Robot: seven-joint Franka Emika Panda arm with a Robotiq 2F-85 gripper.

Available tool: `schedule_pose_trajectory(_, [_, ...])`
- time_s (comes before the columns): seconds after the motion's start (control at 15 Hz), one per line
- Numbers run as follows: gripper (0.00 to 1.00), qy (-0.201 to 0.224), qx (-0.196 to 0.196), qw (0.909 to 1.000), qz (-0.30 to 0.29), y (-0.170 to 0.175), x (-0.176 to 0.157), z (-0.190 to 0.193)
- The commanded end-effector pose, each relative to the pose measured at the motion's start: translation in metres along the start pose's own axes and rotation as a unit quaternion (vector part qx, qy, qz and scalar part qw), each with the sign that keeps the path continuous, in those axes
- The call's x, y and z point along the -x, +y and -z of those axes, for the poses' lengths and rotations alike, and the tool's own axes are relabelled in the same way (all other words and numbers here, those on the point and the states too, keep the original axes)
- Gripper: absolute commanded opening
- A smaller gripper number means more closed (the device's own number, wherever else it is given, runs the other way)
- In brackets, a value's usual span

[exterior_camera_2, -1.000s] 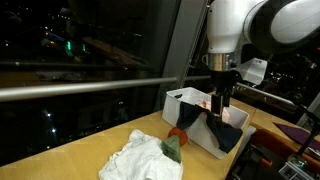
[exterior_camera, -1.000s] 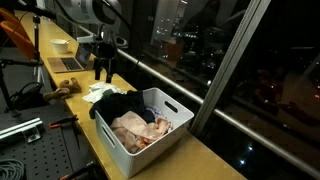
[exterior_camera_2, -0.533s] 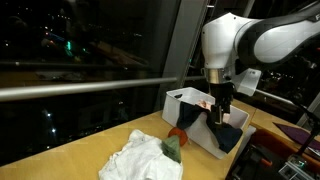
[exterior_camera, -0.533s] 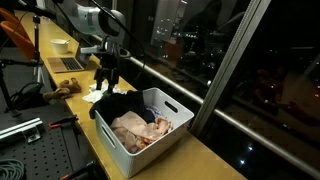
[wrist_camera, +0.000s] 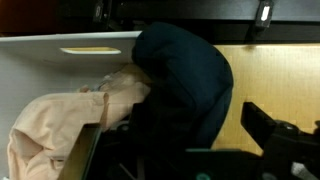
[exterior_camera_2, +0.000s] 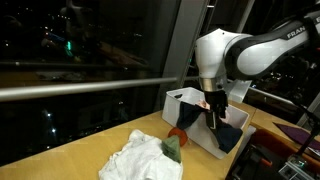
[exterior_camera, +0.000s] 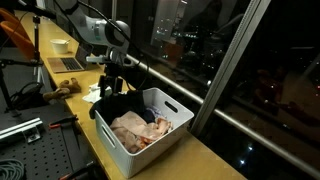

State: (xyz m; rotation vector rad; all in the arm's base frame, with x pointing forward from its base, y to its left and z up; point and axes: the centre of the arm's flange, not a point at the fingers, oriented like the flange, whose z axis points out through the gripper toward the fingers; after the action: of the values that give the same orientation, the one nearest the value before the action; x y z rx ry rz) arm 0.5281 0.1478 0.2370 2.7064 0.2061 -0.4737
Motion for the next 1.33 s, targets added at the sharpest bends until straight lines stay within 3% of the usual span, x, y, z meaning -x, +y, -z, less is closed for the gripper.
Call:
schedule_pose_trajectory(0.0, [1.0,0.012,0.01,0.9998,0.011,-0.013,-0.018,0.011])
schedule_pose_trajectory(0.47, [1.0,0.027,0.011,0.9994,0.021,-0.029,-0.032,0.024])
schedule_pose_trajectory(1.0, [1.0,0.019,0.009,0.9996,0.016,-0.023,-0.03,0.008])
schedule_pose_trajectory(1.07, [0.75,0.02,0.009,0.9996,0.015,-0.023,-0.03,0.008])
schedule_pose_trajectory(1.13, [0.74,0.02,0.009,0.9996,0.015,-0.023,-0.031,0.009])
schedule_pose_trajectory(1.27, [0.58,0.019,0.01,0.9996,0.015,-0.024,-0.032,0.008])
